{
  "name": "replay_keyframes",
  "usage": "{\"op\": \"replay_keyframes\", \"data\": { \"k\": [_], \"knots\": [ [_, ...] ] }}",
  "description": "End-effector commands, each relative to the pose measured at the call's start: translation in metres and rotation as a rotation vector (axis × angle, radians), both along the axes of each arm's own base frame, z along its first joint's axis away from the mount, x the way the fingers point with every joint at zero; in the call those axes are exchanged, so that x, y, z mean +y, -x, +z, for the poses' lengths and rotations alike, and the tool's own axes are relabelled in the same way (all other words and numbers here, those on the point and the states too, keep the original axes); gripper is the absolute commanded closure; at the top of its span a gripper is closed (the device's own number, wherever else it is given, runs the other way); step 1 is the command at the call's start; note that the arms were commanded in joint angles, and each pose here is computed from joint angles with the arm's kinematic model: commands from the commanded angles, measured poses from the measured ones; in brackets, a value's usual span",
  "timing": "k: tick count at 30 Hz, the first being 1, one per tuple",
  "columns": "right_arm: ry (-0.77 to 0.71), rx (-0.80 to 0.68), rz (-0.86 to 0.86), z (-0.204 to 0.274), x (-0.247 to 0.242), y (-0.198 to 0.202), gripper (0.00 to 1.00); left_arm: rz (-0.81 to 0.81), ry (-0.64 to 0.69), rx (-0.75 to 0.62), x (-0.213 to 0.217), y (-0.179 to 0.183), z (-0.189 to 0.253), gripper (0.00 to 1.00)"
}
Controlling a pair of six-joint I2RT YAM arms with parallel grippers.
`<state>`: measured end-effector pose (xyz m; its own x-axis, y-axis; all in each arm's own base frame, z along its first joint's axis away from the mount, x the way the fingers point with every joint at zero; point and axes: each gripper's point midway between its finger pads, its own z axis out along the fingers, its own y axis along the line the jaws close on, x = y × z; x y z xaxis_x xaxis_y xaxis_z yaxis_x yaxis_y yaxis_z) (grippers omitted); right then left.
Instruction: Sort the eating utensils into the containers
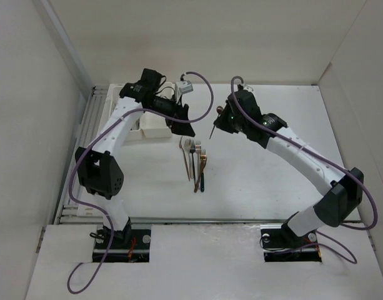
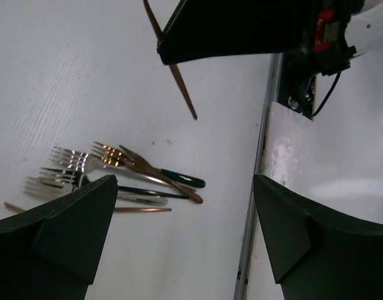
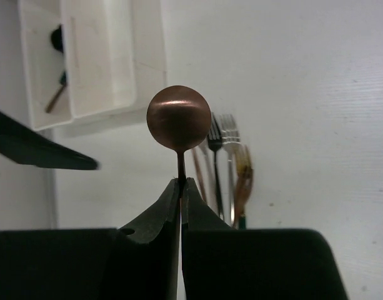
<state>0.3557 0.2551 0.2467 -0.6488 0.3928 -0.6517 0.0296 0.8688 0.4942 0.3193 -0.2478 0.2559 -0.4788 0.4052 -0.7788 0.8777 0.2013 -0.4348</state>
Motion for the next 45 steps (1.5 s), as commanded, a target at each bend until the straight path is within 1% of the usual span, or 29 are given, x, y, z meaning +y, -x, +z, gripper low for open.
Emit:
{"op": "replay_keyframes", "data": {
  "k": [1, 3, 4, 6, 12, 15, 17, 18, 19, 20, 21, 22, 24, 25, 26, 28, 31, 32, 34, 35, 36, 37, 38, 39, 40, 41, 43, 44, 45],
  "knots": [
    [-0.15, -0.107, 0.008, 0.057, 0.024, -0.006, 1.0, -0.017, 0.104, -0.01, -0.021, 0.013, 0.034, 0.12],
    [-0.178, -0.106, 0.019, 0.06, 0.034, -0.001, 1.0, 0.025, 0.111, -0.002, -0.027, 0.005, 0.039, 0.12],
    [-0.189, -0.128, 0.01, 0.067, 0.033, -0.001, 1.0, 0.031, 0.087, 0.0, -0.035, 0.005, 0.033, 0.12],
    [-0.217, -0.116, 0.017, 0.066, 0.038, 0.005, 1.0, 0.054, 0.056, -0.013, -0.043, 0.003, 0.03, 0.12],
    [-0.255, -0.108, 0.001, 0.066, 0.044, 0.014, 1.0, 0.094, 0.023, -0.003, -0.052, -0.005, 0.018, 0.12],
    [-0.287, -0.104, -0.003, 0.067, 0.045, 0.016, 1.0, 0.113, -0.01, 0.01, -0.055, -0.009, 0.004, 0.19],
    [-0.304, -0.107, -0.008, 0.07, 0.045, 0.018, 1.0, 0.118, -0.019, 0.038, -0.055, -0.008, -0.001, 0.27],
    [-0.304, -0.107, -0.008, 0.07, 0.045, 0.018, 1.0, 0.118, -0.019, 0.039, -0.055, -0.008, -0.001, 0.38],
    [-0.301, -0.111, -0.016, 0.07, 0.043, 0.017, 1.0, 0.118, -0.018, 0.036, -0.055, -0.008, 0.002, 0.44],
    [-0.316, -0.114, -0.02, 0.074, 0.042, 0.018, 1.0, 0.118, -0.018, 0.036, -0.055, -0.008, 0.002, 0.59],
    [-0.325, -0.124, -0.019, 0.077, 0.044, 0.017, 1.0, 0.118, -0.013, 0.028, -0.056, -0.009, 0.006, 0.59],
    [-0.327, -0.112, -0.025, 0.072, 0.043, 0.017, 1.0, 0.118, -0.013, 0.028, -0.056, -0.009, 0.006, 0.72],
    [-0.344, -0.119, -0.028, 0.074, 0.045, 0.016, 1.0, 0.111, -0.007, 0.032, -0.056, -0.007, 0.009, 0.82],
    [-0.364, -0.12, -0.024, 0.077, 0.048, 0.016, 1.0, 0.104, -0.001, 0.035, -0.057, -0.006, 0.01, 0.88],
    [-0.364, -0.12, -0.024, 0.074, 0.048, 0.015, 1.0, 0.104, -0.001, 0.035, -0.057, -0.006, 0.01, 1.0],
    [-0.364, -0.12, -0.024, 0.074, 0.048, 0.015, 1.0, 0.104, -0.001, 0.035, -0.057, -0.006, 0.01, 1.0],
    [-0.341, -0.133, -0.01, 0.074, 0.049, 0.013, 1.0, 0.169, -0.023, 0.058, -0.039, -0.02, 0.0, 1.0],
    [-0.314, -0.131, -0.001, 0.071, 0.049, 0.012, 0.84, 0.252, -0.057, 0.066, -0.021, -0.039, -0.009, 1.0],
    [-0.236, -0.145, 0.036, 0.073, 0.046, 0.013, 0.59, 0.371, -0.099, 0.046, 0.006, -0.067, -0.009, 1.0],
    [-0.2, -0.133, 0.046, 0.067, 0.045, 0.013, 0.46, 0.48, -0.129, 0.063, 0.037, -0.092, -0.016, 1.0],
    [-0.164, -0.127, 0.045, 0.063, 0.042, 0.012, 0.31, 0.598, -0.188, 0.035, 0.065, -0.114, -0.021, 1.0],
    [-0.113, -0.095, 0.044, 0.053, 0.037, 0.015, 0.25, 0.702, -0.203, 0.015, 0.088, -0.134, -0.015, 1.0],
    [-0.056, -0.055, 0.042, 0.034, 0.036, 0.013, 0.23, 0.806, -0.226, -0.017, 0.114, -0.154, -0.017, 1.0],
    [-0.006, -0.018, 0.038, 0.019, 0.032, 0.013, 0.19, 0.987, -0.306, -0.055, 0.163, -0.177, -0.023, 1.0],
    [0.053, 0.049, 0.039, -0.001, 0.028, 0.019, 0.18, 1.052, -0.325, -0.083, 0.184, -0.186, -0.021, 1.0],
    [0.105, 0.11, 0.06, -0.026, 0.031, 0.019, 0.18, 1.1, -0.346, -0.098, 0.199, -0.194, -0.025, 1.0],
    [0.136, 0.193, 0.093, -0.052, 0.035, 0.026, 0.2, 1.183, -0.432, -0.127, 0.23, -0.207, -0.041, 1.0],
    [0.154, 0.233, 0.104, -0.069, 0.037, 0.028, 0.23, 1.205, -0.456, -0.142, 0.24, -0.213, -0.045, 1.0],
    [0.154, 0.246, 0.122, -0.076, 0.042, 0.032, 0.27, 1.21, -0.489, -0.136, 0.244, -0.218, -0.06, 1.0]
  ]
}}
